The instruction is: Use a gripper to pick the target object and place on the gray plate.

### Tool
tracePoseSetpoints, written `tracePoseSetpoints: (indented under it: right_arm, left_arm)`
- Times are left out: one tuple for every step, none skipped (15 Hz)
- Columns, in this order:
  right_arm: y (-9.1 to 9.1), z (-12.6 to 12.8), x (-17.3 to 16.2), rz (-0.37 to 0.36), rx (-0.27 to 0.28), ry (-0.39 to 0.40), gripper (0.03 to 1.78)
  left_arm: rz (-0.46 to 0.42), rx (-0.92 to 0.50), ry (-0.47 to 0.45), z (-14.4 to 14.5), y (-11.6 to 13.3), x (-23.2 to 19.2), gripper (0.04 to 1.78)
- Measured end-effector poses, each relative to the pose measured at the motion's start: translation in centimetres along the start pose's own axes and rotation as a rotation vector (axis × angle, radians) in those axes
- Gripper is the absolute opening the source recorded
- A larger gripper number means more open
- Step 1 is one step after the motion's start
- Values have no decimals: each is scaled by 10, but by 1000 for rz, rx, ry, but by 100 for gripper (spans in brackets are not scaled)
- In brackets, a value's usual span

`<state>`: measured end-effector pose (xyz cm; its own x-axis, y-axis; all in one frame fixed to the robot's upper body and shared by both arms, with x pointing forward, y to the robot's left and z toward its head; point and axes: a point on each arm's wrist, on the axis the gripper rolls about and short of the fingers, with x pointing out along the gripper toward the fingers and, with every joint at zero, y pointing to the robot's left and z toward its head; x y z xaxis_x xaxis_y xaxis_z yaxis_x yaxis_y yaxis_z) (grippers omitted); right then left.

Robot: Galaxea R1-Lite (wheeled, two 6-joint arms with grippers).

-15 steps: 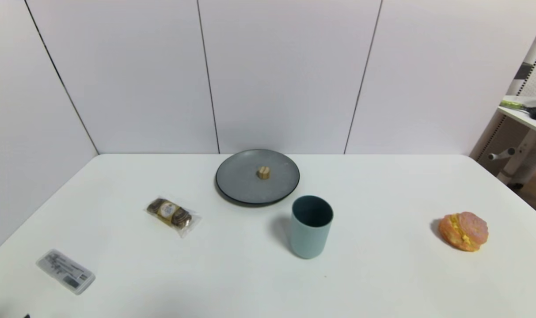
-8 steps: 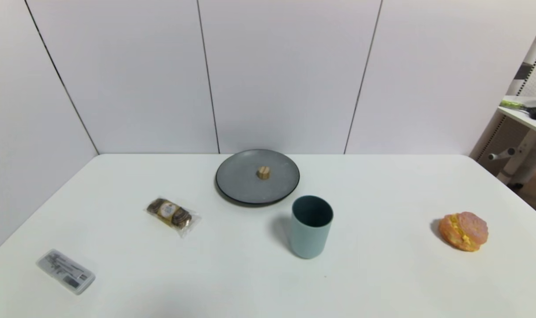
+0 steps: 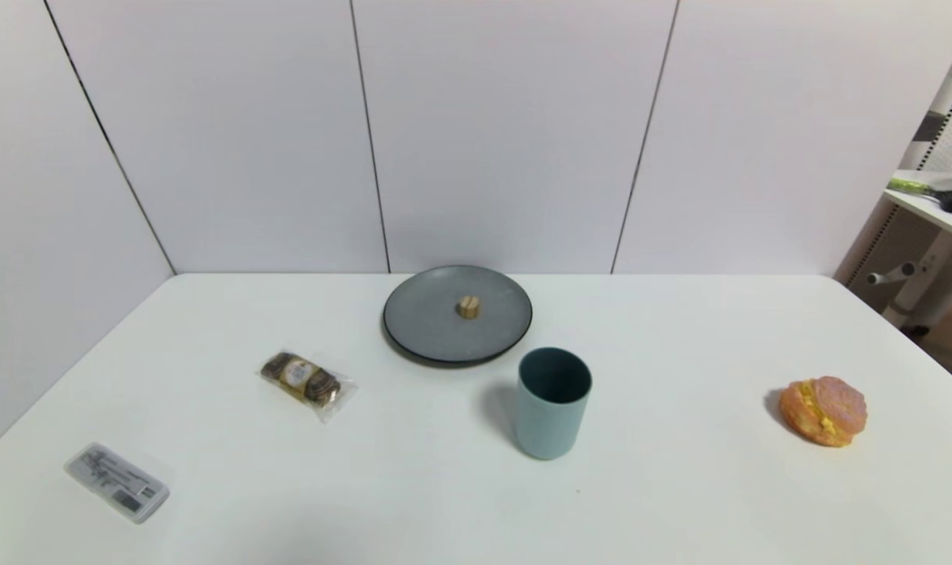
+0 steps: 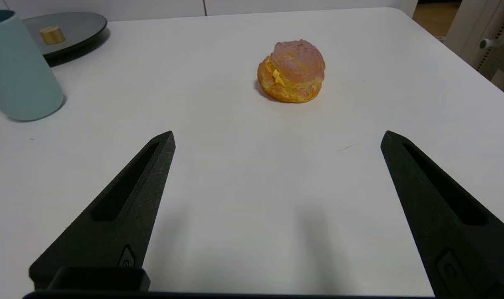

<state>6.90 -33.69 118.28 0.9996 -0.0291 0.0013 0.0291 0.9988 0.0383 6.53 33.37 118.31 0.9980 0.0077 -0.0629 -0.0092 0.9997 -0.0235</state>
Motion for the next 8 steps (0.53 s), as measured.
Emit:
tracePoseSetpoints:
  right_arm:
    - [0,0,0,0,0,0,171]
    - [0,0,0,0,0,0,171]
    - [0,0,0,0,0,1,171]
    - [0,0,0,0,0,1,171]
    - [0,-1,0,-1,0,5,171]
    - [0,-1,0,-2,0,10,171]
    - [0,-1,0,-2,0,8,171]
    - [0,0,0,-1,1,3,171]
  left_arm:
    - [0,0,0,0,0,0,169]
    - [0,0,0,0,0,0,169]
    - [0,0,0,0,0,0,169]
    - [0,0,0,0,0,0,169]
    - [0,0,0,0,0,0,169]
    - [0,0,0,0,0,0,169]
    - [0,0,0,0,0,0,169]
    - [0,0,0,0,0,0,169]
